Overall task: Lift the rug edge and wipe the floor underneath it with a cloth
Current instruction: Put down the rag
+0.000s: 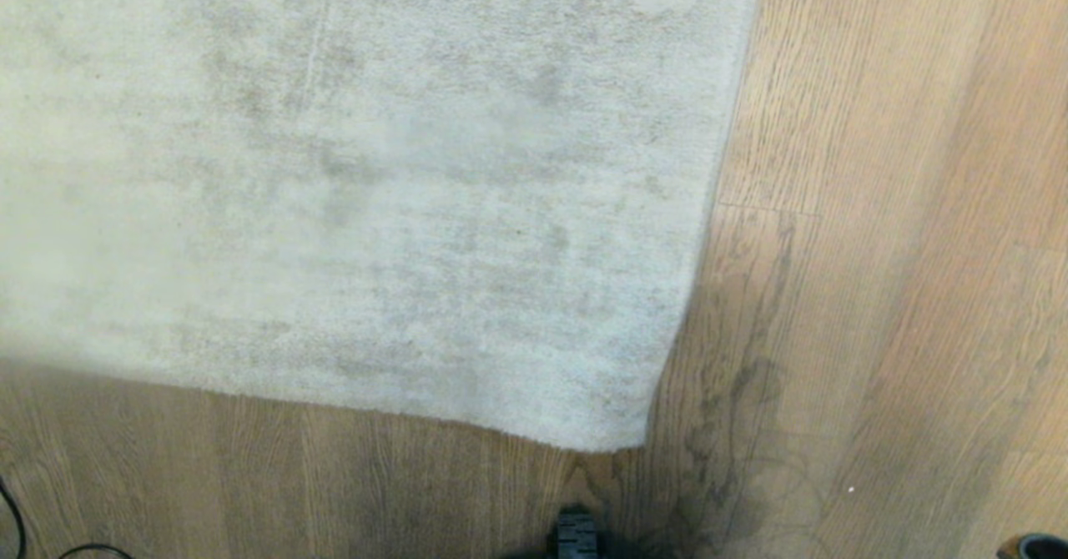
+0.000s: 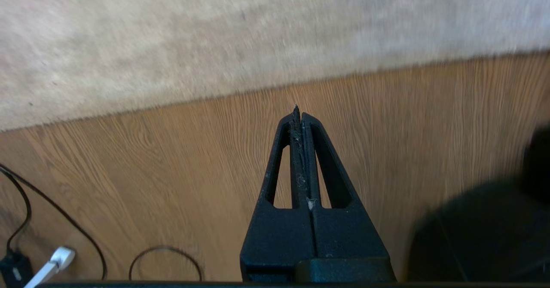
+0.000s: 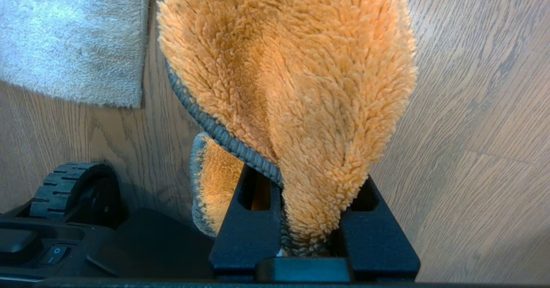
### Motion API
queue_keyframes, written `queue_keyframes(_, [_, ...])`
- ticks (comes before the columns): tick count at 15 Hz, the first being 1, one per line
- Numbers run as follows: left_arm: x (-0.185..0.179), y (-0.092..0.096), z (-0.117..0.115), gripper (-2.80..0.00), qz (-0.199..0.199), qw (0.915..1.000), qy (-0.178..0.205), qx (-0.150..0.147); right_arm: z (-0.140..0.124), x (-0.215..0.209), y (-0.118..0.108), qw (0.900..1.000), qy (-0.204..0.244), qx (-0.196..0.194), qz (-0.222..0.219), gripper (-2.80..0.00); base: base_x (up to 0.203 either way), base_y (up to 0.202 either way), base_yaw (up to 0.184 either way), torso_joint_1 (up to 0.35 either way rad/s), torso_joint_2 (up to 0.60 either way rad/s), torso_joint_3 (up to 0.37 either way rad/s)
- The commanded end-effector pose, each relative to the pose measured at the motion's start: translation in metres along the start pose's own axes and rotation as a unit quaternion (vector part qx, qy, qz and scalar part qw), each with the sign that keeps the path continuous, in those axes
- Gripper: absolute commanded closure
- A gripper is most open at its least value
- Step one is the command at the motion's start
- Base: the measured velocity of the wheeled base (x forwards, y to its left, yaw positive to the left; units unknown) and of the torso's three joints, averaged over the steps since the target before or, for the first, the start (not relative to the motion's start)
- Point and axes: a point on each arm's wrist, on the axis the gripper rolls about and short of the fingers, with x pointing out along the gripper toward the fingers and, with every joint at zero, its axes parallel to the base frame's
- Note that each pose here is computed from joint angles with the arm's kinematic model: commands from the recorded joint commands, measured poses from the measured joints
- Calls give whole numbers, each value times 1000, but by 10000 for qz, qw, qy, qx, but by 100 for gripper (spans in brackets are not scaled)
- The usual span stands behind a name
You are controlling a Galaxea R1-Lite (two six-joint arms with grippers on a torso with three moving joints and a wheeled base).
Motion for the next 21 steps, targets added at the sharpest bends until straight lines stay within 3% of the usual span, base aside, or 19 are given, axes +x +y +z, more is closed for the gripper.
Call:
queue_keyframes(1, [-7,-1,-1,0,155,9990,-403,-127,0,0,0,10000,4,-3,6,0,0,0,0,0,0,0])
queue_keyframes(2, [-7,0,-1,0,194,9981,-487,-339,0,0,0,10000,8,-3,7,0,0,0,0,0,0,0])
queue_keyframes(7, [-7,0,-1,0,128,9952,-505,-831,0,0,0,10000,8,-3,7,0,0,0,0,0,0,0])
queue_keyframes(10, [-8,-2,-5,0,43,9954,-243,-925,0,0,0,10000,8,-3,7,0,0,0,0,0,0,0])
queue_keyframes(13, [-8,-2,-5,0,95,9923,-225,-1217,0,0,0,10000,4,-3,6,0,0,0,0,0,0,0])
queue_keyframes(21, [-8,-1,-5,0,100,9886,-249,-1482,0,0,0,10000,8,-3,7,0,0,0,0,0,0,0])
